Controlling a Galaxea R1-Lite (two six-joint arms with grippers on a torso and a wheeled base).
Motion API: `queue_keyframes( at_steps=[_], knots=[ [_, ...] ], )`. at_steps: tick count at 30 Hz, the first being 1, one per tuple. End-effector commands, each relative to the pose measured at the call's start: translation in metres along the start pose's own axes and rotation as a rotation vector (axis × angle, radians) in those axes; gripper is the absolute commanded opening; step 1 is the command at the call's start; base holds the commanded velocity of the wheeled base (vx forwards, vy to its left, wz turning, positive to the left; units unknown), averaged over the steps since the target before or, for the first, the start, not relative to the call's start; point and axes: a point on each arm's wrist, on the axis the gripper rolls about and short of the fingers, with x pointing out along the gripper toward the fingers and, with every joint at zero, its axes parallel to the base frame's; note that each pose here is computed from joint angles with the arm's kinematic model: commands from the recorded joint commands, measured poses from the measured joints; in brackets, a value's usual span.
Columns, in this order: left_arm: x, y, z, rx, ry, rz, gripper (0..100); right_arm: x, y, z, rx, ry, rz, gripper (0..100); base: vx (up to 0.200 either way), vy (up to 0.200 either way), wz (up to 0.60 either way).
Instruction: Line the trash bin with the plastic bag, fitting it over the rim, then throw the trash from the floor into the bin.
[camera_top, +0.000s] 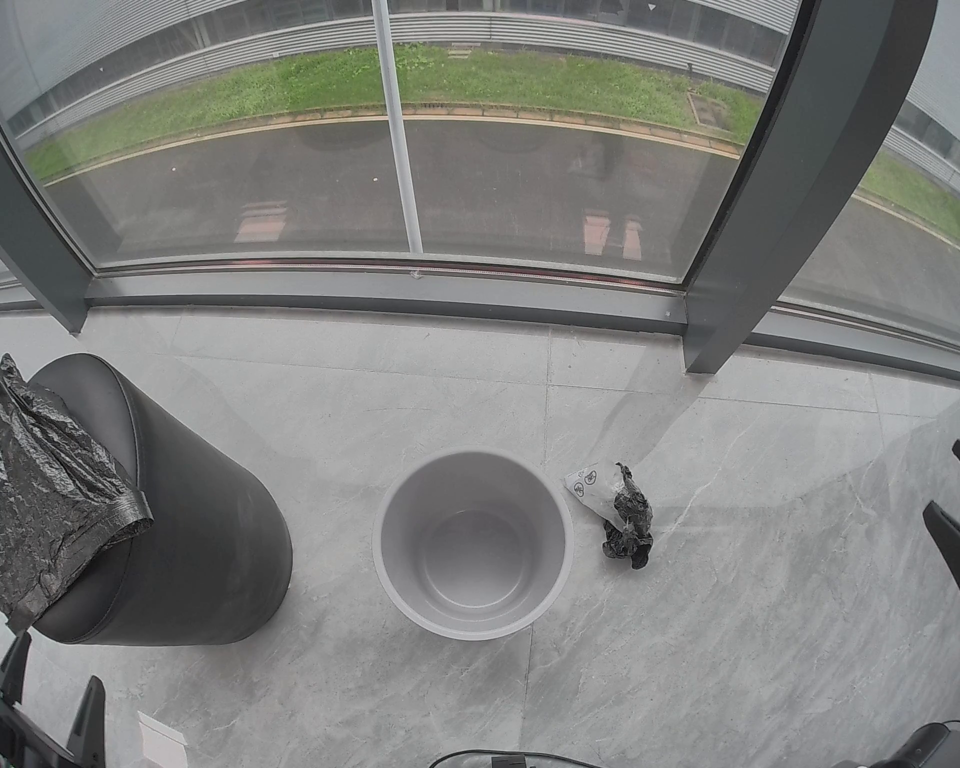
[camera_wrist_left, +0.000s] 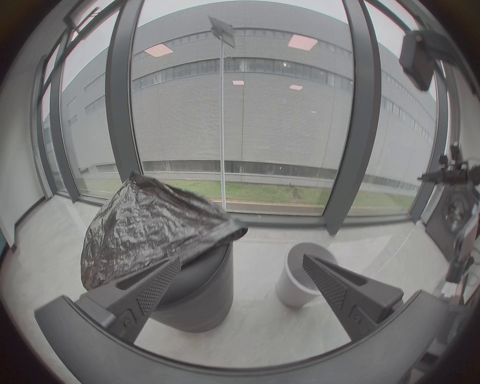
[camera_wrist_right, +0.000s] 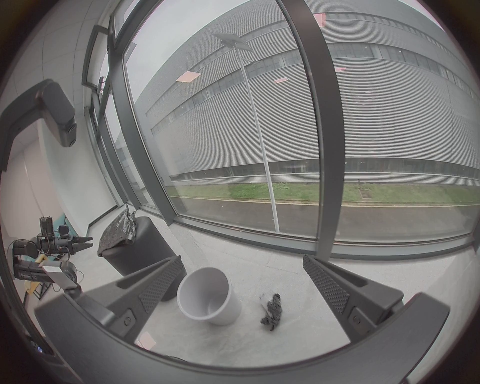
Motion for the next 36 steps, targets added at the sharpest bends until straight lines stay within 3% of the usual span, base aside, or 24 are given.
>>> queue_keyframes(
  at_steps=[1,5,11,13,16,26,31,36],
  knots=[
    [0.024,0.000,0.058,-0.060,0.054,-0.062,100,0.055,-0.006,0.002,0.065,0.047,0.121,100,0.000,0.000,0.00],
    [0.032,0.001,0.048,0.125,0.132,-0.081,100,0.071,-0.009,0.000,0.100,0.046,0.124,100,0.000,0.000,0.00],
    [0.050,0.000,0.054,0.347,0.201,-0.111,100,0.085,-0.012,-0.009,0.116,0.101,0.121,100,0.000,0.000,0.00],
    [0.052,0.001,0.055,0.412,0.196,-0.110,100,0.086,-0.012,-0.011,0.120,0.113,0.120,100,0.000,0.000,0.00],
    [0.054,0.001,0.058,0.440,0.189,-0.110,100,0.086,-0.012,-0.013,0.120,0.119,0.118,100,0.000,0.000,0.00],
    [0.074,0.007,0.052,0.910,0.399,0.038,100,0.086,-0.012,-0.012,0.121,0.117,0.115,100,0.000,0.000,0.00],
    [0.079,0.007,0.053,0.969,0.419,0.032,100,0.086,-0.013,-0.013,0.122,0.120,0.113,100,0.000,0.000,0.00],
    [0.086,0.008,0.057,0.983,0.407,0.083,100,0.088,-0.013,-0.012,0.124,0.122,0.111,100,0.000,0.000,0.00]
  ],
)
